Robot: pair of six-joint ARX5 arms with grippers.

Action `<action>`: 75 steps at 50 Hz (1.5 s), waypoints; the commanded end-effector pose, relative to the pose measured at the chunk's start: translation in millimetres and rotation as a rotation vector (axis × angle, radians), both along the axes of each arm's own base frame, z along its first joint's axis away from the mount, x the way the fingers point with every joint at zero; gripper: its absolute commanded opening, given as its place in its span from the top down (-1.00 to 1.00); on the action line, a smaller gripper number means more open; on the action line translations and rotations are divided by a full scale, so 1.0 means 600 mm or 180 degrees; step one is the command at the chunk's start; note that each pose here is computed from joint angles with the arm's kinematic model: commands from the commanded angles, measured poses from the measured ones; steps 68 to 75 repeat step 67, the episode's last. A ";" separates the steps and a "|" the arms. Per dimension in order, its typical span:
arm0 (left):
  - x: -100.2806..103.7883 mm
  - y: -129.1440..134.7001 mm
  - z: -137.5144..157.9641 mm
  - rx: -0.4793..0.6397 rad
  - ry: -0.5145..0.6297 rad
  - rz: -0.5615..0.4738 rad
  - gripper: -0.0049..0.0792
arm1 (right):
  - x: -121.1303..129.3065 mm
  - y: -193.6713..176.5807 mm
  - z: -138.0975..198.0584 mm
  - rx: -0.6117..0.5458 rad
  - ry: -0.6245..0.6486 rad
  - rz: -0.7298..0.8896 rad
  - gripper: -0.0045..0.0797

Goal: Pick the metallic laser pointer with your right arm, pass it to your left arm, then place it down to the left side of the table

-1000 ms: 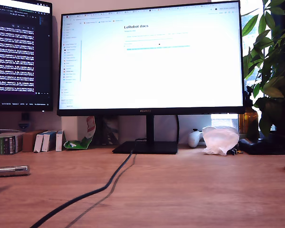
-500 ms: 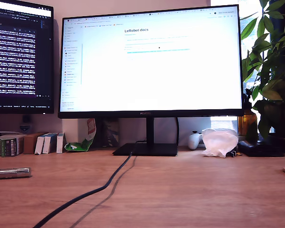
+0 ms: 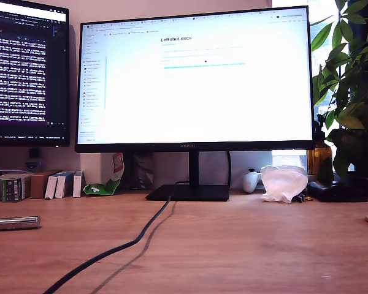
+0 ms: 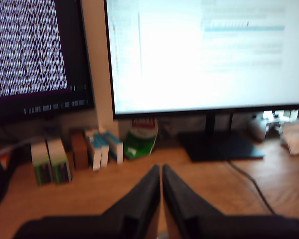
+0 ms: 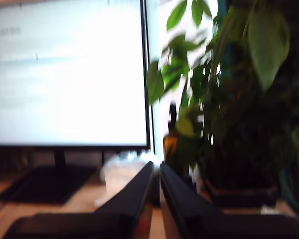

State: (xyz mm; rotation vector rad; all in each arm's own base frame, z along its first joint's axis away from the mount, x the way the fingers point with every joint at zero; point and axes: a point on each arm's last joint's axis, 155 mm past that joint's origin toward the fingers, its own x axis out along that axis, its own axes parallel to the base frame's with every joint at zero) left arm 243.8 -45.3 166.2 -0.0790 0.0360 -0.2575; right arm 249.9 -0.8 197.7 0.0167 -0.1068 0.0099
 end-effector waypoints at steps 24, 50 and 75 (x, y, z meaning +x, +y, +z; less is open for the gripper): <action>-0.002 0.066 -0.116 0.0049 0.0792 0.0700 0.94 | -0.002 -0.002 -0.127 0.0238 0.0903 -0.0038 0.92; -0.002 0.065 -0.115 -0.0005 0.0796 0.0700 0.94 | -0.001 -0.001 -0.126 0.0236 0.0889 -0.0026 0.92; -0.002 0.065 -0.115 -0.0005 0.0795 0.0700 0.94 | -0.001 -0.001 -0.126 0.0236 0.0889 -0.0026 0.92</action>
